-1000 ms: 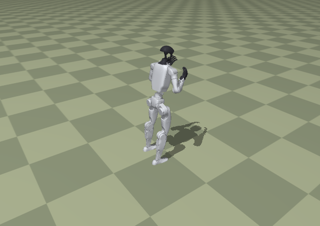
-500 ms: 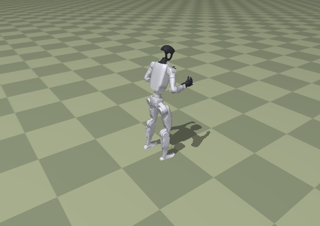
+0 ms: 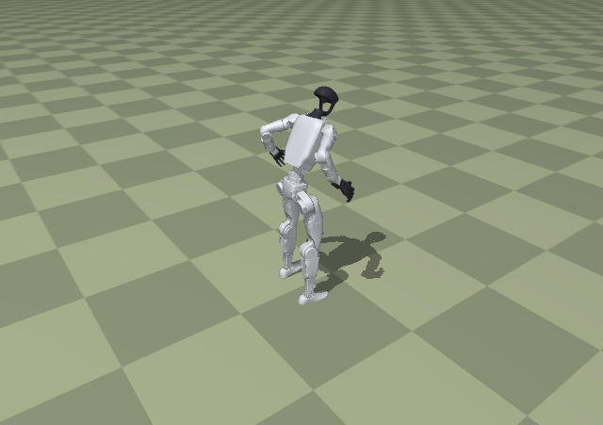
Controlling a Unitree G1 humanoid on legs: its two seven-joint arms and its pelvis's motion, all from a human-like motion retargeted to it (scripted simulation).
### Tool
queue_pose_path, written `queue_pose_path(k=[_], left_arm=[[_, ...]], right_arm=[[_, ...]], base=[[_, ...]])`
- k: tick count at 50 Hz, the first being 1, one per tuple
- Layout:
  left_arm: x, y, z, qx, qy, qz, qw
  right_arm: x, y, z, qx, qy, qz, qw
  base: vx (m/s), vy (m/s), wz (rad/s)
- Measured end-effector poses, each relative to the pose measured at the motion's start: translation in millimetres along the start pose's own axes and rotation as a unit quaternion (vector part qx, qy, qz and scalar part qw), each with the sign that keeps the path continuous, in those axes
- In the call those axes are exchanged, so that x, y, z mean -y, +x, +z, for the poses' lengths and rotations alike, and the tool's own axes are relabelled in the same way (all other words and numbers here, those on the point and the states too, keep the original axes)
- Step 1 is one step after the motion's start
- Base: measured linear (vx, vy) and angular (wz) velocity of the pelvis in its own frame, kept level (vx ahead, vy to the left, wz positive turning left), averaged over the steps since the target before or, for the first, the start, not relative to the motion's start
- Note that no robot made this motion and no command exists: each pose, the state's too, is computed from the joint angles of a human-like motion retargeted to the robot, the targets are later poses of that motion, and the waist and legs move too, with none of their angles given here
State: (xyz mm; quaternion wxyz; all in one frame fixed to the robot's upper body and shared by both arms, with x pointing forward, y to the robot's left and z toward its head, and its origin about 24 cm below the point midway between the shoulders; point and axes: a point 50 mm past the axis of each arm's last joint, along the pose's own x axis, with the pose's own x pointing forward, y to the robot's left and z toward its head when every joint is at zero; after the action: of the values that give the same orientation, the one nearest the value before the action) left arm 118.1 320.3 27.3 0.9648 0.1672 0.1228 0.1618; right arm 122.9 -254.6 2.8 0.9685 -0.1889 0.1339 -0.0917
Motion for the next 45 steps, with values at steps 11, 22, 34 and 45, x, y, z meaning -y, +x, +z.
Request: queue_pose_path(k=[11, 22, 34, 45], left_arm=[[47, 14, 44, 0.096, -0.134, 0.041, 0.986], [152, 66, 273, 0.413, -0.316, -0.088, 0.85], [73, -48, 260, 0.576, -0.347, -0.19, 0.715], [40, -15, 193, 0.395, -0.124, -0.128, 0.901]], right_arm=[[-14, 19, 32, 0.069, -0.004, 0.037, 0.997], [-113, 82, 268, 0.354, 0.426, 0.145, 0.82], [-77, -21, 309, 0.578, 0.37, 0.289, 0.668], [9, -8, 261, 0.57, 0.045, 0.101, 0.814]], base=[[-0.32, 0.01, -0.16], [-0.2, -0.01, 0.31], [-0.5, -0.09, -0.31], [-0.57, 0.04, 0.25]])
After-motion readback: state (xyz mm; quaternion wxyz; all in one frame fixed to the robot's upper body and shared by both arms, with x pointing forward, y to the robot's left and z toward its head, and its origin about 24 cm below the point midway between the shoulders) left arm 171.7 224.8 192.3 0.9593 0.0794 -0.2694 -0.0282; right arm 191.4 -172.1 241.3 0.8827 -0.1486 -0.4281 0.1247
